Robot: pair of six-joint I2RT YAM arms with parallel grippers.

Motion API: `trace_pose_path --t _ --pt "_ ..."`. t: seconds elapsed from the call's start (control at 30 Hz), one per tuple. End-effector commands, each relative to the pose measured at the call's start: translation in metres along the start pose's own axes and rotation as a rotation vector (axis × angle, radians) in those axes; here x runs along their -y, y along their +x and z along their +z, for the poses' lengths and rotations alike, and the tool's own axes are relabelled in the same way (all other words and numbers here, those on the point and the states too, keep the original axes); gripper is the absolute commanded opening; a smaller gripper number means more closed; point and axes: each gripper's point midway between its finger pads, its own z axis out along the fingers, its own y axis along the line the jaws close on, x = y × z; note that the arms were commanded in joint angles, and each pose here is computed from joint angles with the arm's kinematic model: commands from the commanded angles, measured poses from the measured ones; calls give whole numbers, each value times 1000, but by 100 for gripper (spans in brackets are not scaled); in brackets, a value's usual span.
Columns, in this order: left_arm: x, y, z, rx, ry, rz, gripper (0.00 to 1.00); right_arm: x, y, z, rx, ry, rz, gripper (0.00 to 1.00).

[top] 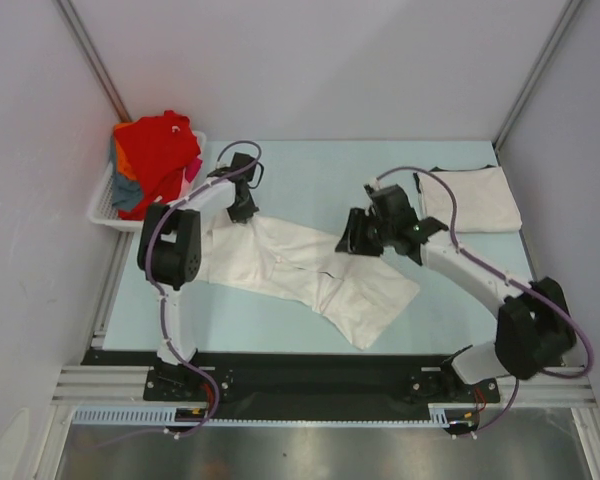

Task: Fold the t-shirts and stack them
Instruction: Fold the tshirt

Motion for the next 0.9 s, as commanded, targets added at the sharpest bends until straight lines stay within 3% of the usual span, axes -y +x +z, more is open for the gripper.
trace_pose_path --t 0.0,0.07,0.13,0.2,0.23,0.3,0.43,0.53,0.6,0.87 --pt "-8 -23 -53 121 70 -63 0 -56 -60 19 36 -298 -167 49" --pt "-12 -29 -65 172 99 -94 0 -52 -63 57 -38 -333 -156 49" --pt "-19 -30 -87 229 157 -126 4 -72 -96 69 -3 -395 -199 50" --pt "-31 -27 -104 249 190 -164 5 -63 -91 111 -90 -407 -185 53" --pt "-33 -26 -109 256 204 -175 5 -81 -116 115 -50 -451 -215 54" --pt "-40 -17 -122 265 229 -197 7 -77 -116 147 -93 -472 -199 56" --pt "-49 0 -140 283 288 -231 8 -94 -153 176 -24 -501 -231 62" --pt "-54 14 -150 285 330 -241 8 -84 -140 210 -98 -506 -199 61" --pt "-59 22 -157 292 346 -245 8 -96 -146 211 -104 -555 -209 59" --pt "-85 32 -169 355 305 -280 12 -97 -95 244 -219 -648 -186 54"
